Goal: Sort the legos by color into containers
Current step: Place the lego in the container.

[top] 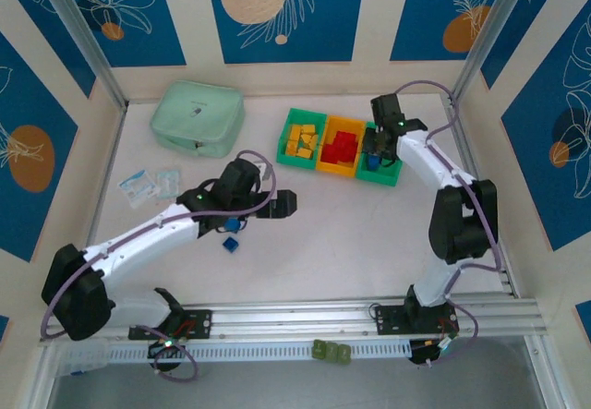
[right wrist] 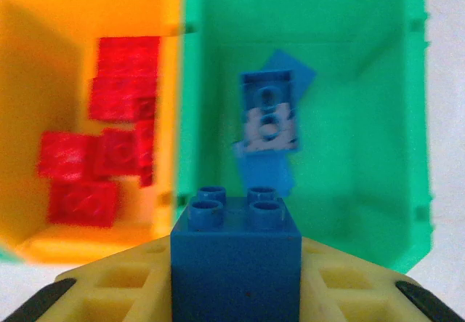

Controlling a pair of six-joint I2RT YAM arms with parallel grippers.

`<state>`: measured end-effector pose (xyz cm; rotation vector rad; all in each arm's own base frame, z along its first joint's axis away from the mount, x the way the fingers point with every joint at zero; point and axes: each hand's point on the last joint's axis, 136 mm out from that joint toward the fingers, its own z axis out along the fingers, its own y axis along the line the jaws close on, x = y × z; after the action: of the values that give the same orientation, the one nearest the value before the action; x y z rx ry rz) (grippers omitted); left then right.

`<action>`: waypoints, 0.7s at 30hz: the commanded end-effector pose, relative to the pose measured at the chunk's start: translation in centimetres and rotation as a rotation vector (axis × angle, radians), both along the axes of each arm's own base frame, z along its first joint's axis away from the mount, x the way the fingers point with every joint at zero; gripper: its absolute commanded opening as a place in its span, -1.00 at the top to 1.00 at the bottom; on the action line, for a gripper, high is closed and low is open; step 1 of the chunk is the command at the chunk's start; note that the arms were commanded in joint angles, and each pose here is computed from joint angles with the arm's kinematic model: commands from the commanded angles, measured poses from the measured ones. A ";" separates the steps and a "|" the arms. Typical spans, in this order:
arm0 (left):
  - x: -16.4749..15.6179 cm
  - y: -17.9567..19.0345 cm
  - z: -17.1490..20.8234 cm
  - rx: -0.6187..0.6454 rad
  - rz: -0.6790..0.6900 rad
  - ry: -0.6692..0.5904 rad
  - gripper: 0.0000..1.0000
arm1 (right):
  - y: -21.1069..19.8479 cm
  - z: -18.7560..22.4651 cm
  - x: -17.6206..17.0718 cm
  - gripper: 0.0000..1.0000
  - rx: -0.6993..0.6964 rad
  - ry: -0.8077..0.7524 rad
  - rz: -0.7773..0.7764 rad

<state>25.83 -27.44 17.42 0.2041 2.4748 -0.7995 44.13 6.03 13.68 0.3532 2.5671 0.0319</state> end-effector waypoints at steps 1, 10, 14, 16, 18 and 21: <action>0.6 -2.0 2.0 -0.050 -0.054 -0.039 -0.99 | -0.8 -0.4 2.4 0.25 0.006 -0.008 -0.002; 1.0 -1.8 2.0 -0.021 -0.045 -0.051 -0.99 | -1.5 -1.3 5.2 -0.02 0.034 0.007 0.006; 1.0 -1.4 2.0 -0.004 -0.039 -0.057 -0.99 | -0.6 0.4 4.7 -0.10 0.039 -0.031 0.030; 1.1 -1.0 2.1 0.008 -0.030 -0.067 -0.99 | 0.1 1.3 4.1 -0.15 0.027 -0.047 0.046; 1.1 -0.5 2.3 0.022 -0.016 -0.079 -0.99 | 0.9 1.8 3.1 -0.19 0.025 -0.052 0.056; 0.9 0.4 2.6 0.040 0.004 -0.096 -0.99 | 3.3 2.4 1.2 -0.24 0.053 -0.057 0.108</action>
<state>26.84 -27.90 18.19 0.2346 2.4501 -0.7633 47.08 7.19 13.82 0.2874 2.5550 0.0827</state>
